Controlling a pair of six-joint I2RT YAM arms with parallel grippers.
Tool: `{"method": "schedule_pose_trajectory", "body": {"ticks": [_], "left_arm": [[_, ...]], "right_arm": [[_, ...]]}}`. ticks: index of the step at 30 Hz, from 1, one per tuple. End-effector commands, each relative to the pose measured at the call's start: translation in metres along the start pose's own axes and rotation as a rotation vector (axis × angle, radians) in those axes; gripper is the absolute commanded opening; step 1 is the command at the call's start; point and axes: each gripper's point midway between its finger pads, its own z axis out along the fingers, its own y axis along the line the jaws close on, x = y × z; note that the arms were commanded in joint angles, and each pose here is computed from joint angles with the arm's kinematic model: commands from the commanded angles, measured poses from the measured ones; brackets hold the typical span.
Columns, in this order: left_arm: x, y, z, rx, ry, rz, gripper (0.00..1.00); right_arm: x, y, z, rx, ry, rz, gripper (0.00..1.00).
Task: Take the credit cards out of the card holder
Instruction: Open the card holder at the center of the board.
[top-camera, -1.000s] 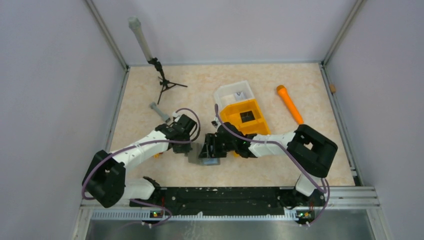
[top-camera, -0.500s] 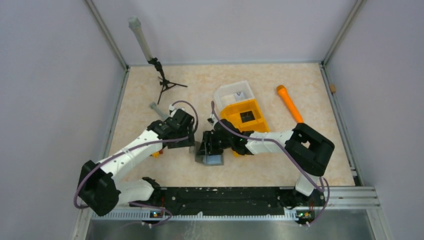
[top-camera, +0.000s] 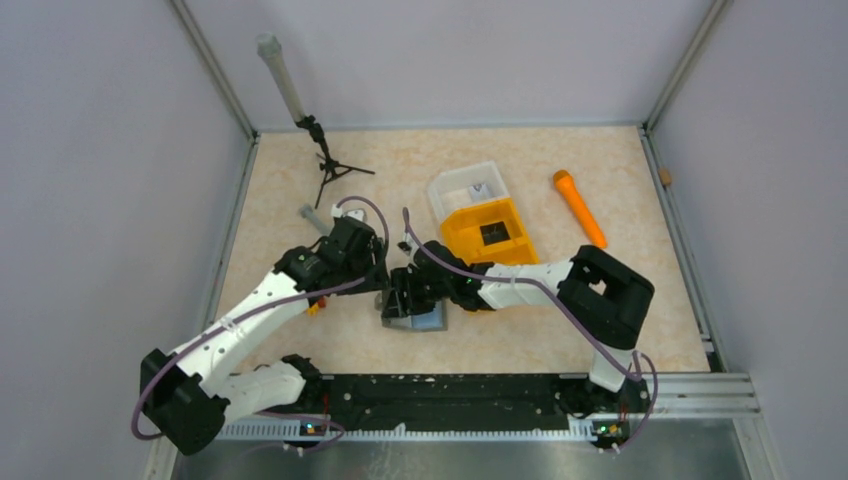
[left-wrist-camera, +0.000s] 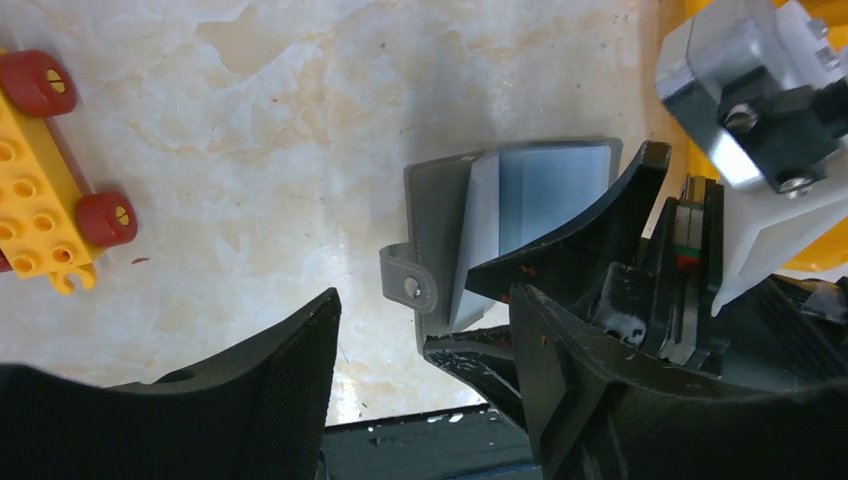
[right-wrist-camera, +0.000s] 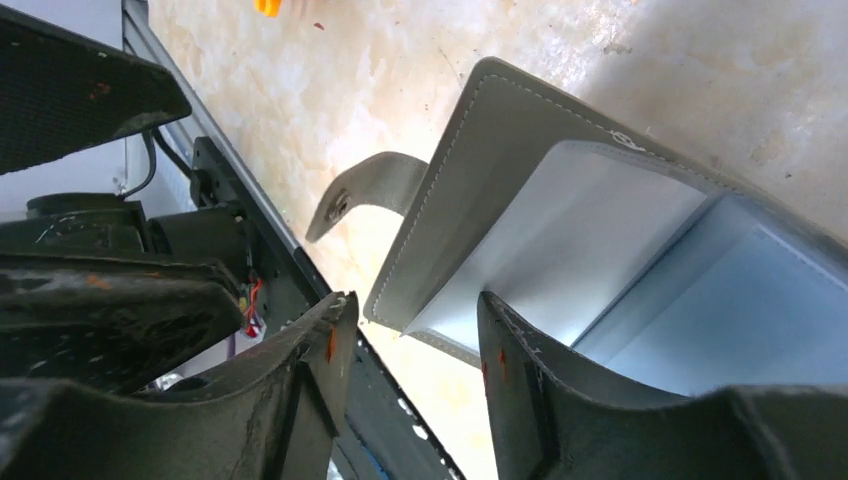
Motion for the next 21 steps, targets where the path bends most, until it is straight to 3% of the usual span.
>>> {"method": "schedule_pose_trajectory", "body": {"ticks": [1, 5, 10, 13, 15, 16, 17, 19, 21], "left_arm": [[0.0, -0.014, 0.004, 0.072, 0.007, -0.014, 0.65], [0.004, -0.015, 0.005, 0.094, 0.014, -0.022, 0.53], [0.006, -0.023, 0.004, 0.158, 0.007, -0.03, 0.5], [0.009, -0.037, 0.007, 0.219, 0.041, -0.024, 0.51], [0.008, -0.042, 0.009, 0.232, 0.054, -0.02, 0.51], [0.005, -0.044, 0.01, 0.23, 0.054, -0.019, 0.51], [0.003, -0.044, 0.01, 0.227, 0.052, -0.017, 0.51], [0.0, -0.044, 0.012, 0.219, 0.051, -0.013, 0.51], [-0.001, -0.045, 0.013, 0.225, 0.057, -0.008, 0.51]], "right_arm": [[0.0, 0.015, 0.003, -0.078, -0.008, -0.052, 0.54], [-0.004, 0.019, -0.007, -0.091, -0.044, -0.056, 0.57], [-0.008, 0.022, -0.021, -0.109, -0.087, -0.088, 0.6], [-0.002, 0.019, -0.021, -0.13, -0.087, -0.088, 0.4], [0.0, 0.017, -0.017, -0.134, -0.082, -0.085, 0.15], [0.001, 0.018, -0.016, -0.146, -0.083, -0.081, 0.1], [0.002, 0.019, -0.016, -0.161, -0.086, -0.08, 0.11], [0.003, 0.022, -0.016, -0.191, -0.084, -0.085, 0.3], [0.004, 0.021, -0.014, -0.187, -0.079, -0.088, 0.35]]}}
